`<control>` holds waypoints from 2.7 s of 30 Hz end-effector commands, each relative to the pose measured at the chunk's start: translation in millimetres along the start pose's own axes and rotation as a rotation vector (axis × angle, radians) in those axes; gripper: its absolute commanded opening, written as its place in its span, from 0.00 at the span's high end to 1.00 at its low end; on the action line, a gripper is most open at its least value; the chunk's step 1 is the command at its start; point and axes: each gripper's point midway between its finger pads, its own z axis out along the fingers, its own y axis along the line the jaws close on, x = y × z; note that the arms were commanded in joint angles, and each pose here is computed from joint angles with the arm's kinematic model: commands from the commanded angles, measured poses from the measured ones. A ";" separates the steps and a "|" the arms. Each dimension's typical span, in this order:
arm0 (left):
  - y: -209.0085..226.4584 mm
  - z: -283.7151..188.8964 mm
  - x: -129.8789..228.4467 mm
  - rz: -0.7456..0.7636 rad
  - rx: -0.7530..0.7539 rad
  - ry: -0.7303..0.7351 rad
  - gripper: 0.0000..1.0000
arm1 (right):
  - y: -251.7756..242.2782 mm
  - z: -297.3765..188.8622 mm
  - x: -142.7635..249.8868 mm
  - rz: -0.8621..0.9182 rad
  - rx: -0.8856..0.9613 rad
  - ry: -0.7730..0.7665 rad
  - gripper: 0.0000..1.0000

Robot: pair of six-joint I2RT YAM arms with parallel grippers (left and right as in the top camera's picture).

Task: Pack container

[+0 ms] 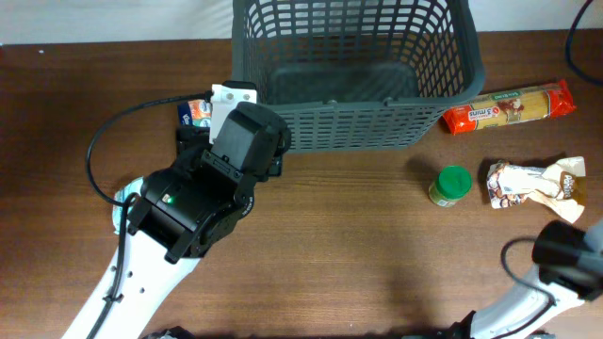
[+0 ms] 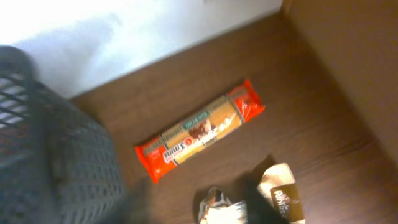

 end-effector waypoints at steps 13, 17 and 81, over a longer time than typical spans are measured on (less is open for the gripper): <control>12.2 -8.5 0.5 -0.017 -0.038 -0.003 0.00 | 2.3 103.2 5.5 0.042 -0.109 0.095 0.96; 11.9 -8.5 1.5 -0.036 -0.036 0.001 0.00 | 19.8 118.2 7.5 0.031 -0.175 0.107 0.96; 107.8 124.2 11.5 -0.421 -0.267 0.180 0.98 | 151.0 152.8 47.9 -0.166 -0.389 0.221 0.96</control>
